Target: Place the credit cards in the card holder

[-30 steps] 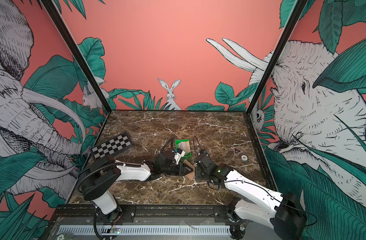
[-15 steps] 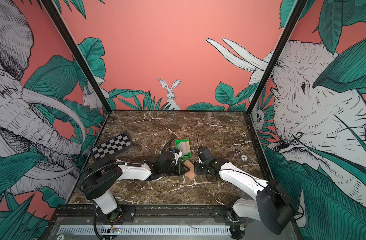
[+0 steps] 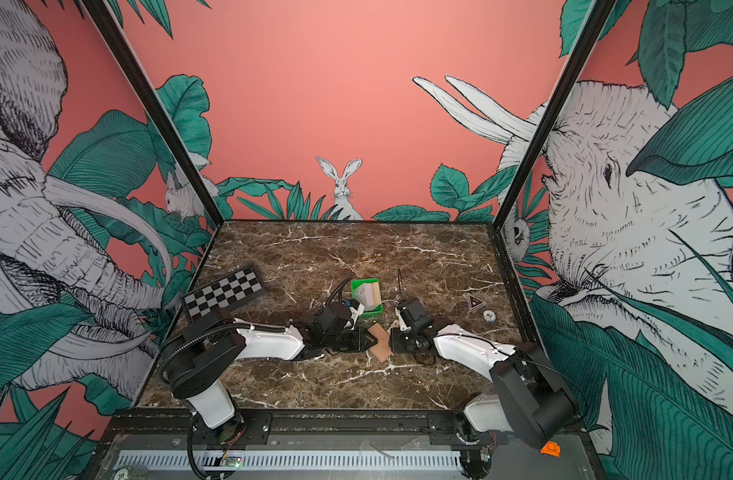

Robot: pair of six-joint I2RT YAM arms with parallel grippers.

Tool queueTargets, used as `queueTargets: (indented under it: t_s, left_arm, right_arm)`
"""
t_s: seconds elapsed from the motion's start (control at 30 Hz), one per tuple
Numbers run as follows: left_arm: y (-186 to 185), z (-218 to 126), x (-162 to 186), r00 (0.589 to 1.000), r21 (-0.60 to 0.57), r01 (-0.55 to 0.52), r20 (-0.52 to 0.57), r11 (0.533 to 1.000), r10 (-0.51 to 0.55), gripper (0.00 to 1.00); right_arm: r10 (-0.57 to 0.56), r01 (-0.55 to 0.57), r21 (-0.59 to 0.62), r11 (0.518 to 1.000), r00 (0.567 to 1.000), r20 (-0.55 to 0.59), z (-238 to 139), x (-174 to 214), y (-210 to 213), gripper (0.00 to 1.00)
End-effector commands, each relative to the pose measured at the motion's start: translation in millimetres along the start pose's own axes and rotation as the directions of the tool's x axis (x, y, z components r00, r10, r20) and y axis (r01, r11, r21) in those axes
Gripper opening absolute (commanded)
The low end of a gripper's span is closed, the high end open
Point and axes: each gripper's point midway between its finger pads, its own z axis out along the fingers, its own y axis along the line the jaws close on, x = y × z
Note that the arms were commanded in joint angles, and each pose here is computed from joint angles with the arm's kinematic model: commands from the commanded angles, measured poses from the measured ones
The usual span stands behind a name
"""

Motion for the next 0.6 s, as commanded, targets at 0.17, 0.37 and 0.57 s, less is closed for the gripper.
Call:
queueTargets:
  t_s: [0.17, 0.37, 0.57]
  left_arm:
    - [17.9, -4.2, -4.3, 0.999, -0.107, -0.031, -0.017, 0.994, 0.029, 0.30]
    - [21.5, -4.7, -6.0, 0.999, -0.131, -0.045, -0.033, 0.990, 0.041, 0.30]
    - [24.9, -3.4, -3.1, 0.998, -0.149, -0.050, -0.056, 0.988, 0.042, 0.30]
  right_arm:
    - [0.053, -0.056, -0.090, 0.994, 0.998, -0.028, 3.1, 21.2, 6.6, 0.29]
    - [0.059, -0.062, -0.138, 0.989, 0.998, -0.021, -1.5, 28.4, 23.4, 0.29]
    - [0.061, -0.061, -0.142, 0.988, 0.998, -0.002, -4.8, 26.3, 29.7, 0.29]
